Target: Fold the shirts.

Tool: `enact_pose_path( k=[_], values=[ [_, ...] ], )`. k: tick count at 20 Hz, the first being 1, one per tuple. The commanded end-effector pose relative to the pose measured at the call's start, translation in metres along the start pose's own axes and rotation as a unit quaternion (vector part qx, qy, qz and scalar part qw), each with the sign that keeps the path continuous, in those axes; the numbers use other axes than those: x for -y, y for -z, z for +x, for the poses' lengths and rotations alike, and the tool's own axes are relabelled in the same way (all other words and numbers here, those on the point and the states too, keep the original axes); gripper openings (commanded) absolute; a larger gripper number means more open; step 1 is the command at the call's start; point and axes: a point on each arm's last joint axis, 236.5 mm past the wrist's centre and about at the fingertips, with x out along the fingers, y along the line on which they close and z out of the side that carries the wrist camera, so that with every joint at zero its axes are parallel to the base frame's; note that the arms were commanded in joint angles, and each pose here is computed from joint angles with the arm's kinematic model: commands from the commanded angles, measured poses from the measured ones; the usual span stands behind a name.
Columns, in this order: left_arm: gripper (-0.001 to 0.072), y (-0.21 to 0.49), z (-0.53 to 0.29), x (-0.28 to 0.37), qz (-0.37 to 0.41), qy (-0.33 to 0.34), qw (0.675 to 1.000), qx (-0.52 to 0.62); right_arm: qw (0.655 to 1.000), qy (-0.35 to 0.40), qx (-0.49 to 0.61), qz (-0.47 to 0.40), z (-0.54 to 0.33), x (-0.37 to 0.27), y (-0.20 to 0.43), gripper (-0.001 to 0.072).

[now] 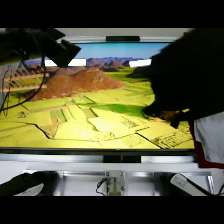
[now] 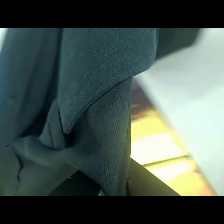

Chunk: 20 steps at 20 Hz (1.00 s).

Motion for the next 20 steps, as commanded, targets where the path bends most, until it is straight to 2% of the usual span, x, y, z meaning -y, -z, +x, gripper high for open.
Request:
enact_pose_path(
  k=[1, 10, 20],
  values=[
    [0.0701, 0.005, 0.005, 0.001, -0.021, 0.004, 1.000, -0.008, 0.996, 0.081, 0.034, 0.032, -0.012, 0.067, -0.011, 0.0064],
    [0.0701, 0.025, 0.015, 0.008, -0.044, 0.018, 0.998, -0.047, 0.974, 0.188, 0.114, 0.062, -0.026, 0.144, -0.038, 0.0064],
    [0.0701, 0.041, 0.013, 0.015, -0.064, 0.030, 0.994, -0.082, 0.946, 0.214, 0.244, 0.019, -0.057, 0.151, -0.099, 0.0062]
  ],
)
